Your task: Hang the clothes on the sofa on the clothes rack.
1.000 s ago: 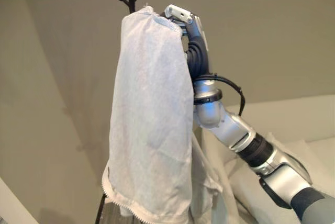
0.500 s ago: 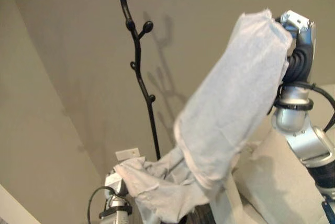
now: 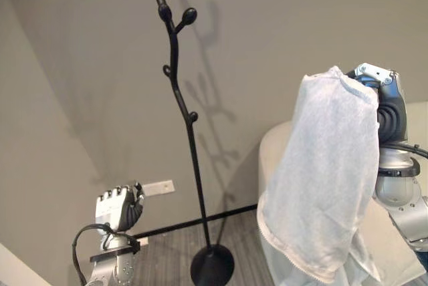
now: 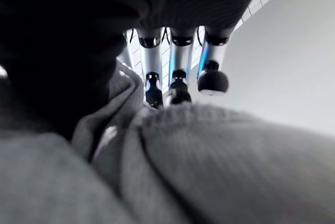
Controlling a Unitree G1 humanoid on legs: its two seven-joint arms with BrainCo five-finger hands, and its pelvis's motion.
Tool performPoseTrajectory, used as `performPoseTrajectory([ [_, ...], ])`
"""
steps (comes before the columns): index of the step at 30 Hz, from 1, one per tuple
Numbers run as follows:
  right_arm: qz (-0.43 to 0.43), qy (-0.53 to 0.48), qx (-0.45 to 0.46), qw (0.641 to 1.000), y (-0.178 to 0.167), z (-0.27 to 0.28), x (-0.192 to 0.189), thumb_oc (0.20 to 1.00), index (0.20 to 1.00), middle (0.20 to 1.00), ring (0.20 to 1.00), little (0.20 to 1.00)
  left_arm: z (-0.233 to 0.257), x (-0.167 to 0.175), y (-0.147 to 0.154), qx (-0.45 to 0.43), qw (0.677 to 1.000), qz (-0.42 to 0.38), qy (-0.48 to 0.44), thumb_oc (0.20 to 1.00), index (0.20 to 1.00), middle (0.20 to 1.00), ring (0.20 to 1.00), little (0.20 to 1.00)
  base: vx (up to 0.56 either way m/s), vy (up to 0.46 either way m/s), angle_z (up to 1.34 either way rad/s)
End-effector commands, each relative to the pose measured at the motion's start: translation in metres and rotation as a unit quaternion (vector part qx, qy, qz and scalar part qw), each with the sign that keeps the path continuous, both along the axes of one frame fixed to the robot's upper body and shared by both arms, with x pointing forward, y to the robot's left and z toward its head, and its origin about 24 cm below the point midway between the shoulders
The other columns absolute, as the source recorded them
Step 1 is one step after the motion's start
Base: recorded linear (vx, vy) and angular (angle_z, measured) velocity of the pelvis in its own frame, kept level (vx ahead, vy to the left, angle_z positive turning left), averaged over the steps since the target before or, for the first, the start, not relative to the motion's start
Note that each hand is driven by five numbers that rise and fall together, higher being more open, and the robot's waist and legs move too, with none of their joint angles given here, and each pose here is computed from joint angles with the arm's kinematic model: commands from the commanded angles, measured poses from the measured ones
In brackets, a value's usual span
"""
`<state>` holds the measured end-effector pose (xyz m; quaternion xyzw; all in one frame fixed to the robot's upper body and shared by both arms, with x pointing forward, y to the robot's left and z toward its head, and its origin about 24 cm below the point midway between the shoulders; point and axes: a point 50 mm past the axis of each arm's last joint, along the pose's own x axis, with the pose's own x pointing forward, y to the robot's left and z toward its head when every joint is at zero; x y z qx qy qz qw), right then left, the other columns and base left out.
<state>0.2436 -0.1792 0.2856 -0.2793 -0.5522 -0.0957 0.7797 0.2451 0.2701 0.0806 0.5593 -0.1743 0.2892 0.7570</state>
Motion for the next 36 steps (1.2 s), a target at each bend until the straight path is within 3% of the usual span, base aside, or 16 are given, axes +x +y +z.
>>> performPoseTrajectory([
  [1,0.026,-0.077,0.038,0.996,0.005,0.029,-0.009,0.2,0.2,0.2,0.2,0.2,0.035,0.016,-0.009,0.032,0.997,-0.054,-0.053,1.0,1.0,1.0,1.0,1.0,-0.01,0.031,-0.14],
  [6,0.052,-0.102,0.042,0.993,0.02,0.05,-0.004,0.2,0.2,0.2,0.2,0.2,-0.038,0.029,-0.059,-0.051,0.978,-0.158,0.124,1.0,1.0,1.0,1.0,1.0,-0.03,0.017,-0.17],
  [11,0.057,-0.109,0.042,0.992,0.03,0.065,0.004,0.2,0.2,0.2,0.2,0.2,-0.081,0.021,-0.106,-0.196,0.919,-0.239,0.244,1.0,1.0,1.0,1.0,1.0,-0.01,-0.001,-0.07],
  [15,0.083,-0.102,0.046,0.99,0.04,0.07,0.007,0.2,0.2,0.2,0.2,0.2,-0.089,0.023,-0.125,-0.193,0.904,-0.267,0.274,1.0,1.0,1.0,1.0,1.0,0.0,0.0,0.0],
  [22,0.182,-0.079,0.057,0.978,0.057,0.073,0.003,0.2,0.2,0.2,0.2,0.2,-0.098,0.038,-0.136,-0.113,0.92,-0.24,0.288,1.0,1.0,1.0,1.0,1.0,0.0,0.0,0.0],
  [27,0.211,-0.073,0.052,0.973,0.059,0.076,0.0,0.2,0.2,0.2,0.2,0.2,-0.103,0.044,-0.142,-0.112,0.921,-0.225,0.299,1.0,1.0,1.0,1.0,1.0,0.0,-0.008,0.0],
  [30,0.226,-0.067,0.052,0.97,0.061,0.078,-0.001,0.2,0.2,0.2,0.2,0.2,-0.11,0.045,-0.157,-0.169,0.906,-0.222,0.319,1.0,1.0,1.0,1.0,1.0,-0.01,-0.037,-0.03],
  [32,0.229,-0.063,0.061,0.97,0.06,0.08,0.001,0.2,0.2,0.2,0.2,0.2,-0.116,0.039,-0.192,-0.228,0.867,-0.264,0.355,1.0,1.0,1.0,1.0,1.0,-0.02,-0.041,-0.03],
  [36,0.224,-0.053,0.071,0.97,0.06,0.079,0.005,0.2,0.2,0.2,0.2,0.2,-0.124,0.029,-0.216,-0.252,0.833,-0.295,0.395,1.0,1.0,1.0,1.0,1.0,-0.01,-0.014,-0.07],
])
